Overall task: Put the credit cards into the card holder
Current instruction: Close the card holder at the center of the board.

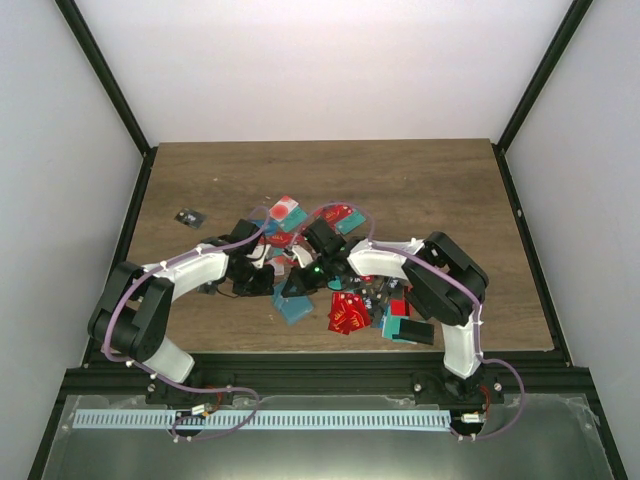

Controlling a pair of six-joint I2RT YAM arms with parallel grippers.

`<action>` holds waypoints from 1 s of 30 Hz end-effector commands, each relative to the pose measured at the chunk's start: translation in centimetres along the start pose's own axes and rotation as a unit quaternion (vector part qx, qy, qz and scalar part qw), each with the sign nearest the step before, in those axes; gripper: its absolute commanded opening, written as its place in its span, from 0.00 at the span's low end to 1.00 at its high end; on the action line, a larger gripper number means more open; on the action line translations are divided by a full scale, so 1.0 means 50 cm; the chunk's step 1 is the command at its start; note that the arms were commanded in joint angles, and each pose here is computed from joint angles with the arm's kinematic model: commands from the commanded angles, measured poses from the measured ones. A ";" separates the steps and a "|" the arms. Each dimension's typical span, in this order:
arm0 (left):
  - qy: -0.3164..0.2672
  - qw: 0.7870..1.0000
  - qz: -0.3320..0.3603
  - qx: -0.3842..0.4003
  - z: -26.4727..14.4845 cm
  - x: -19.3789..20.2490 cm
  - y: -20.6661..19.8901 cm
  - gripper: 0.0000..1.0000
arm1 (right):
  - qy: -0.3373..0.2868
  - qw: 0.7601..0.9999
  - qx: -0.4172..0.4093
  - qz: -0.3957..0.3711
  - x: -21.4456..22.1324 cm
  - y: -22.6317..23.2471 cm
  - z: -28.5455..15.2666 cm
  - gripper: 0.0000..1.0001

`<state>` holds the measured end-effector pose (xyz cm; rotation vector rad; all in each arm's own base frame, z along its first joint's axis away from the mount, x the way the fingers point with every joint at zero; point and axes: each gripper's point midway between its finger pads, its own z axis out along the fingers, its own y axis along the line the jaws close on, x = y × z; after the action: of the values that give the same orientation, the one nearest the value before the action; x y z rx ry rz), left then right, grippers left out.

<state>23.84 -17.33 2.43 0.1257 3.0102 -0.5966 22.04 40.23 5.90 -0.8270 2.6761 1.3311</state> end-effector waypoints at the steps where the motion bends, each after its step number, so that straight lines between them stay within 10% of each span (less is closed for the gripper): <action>1: 0.015 1.000 -0.003 -0.019 0.016 0.019 0.020 0.04 | -0.011 0.999 0.031 0.015 0.006 -0.010 -0.013 0.01; 30: 0.012 1.000 -0.004 -0.028 0.015 0.018 0.026 0.04 | -0.006 0.993 0.100 0.067 0.049 -0.069 -0.022 0.01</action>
<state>23.72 -16.98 2.13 0.1214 3.0166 -0.5669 22.42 38.03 4.21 -0.6686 2.7815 1.1363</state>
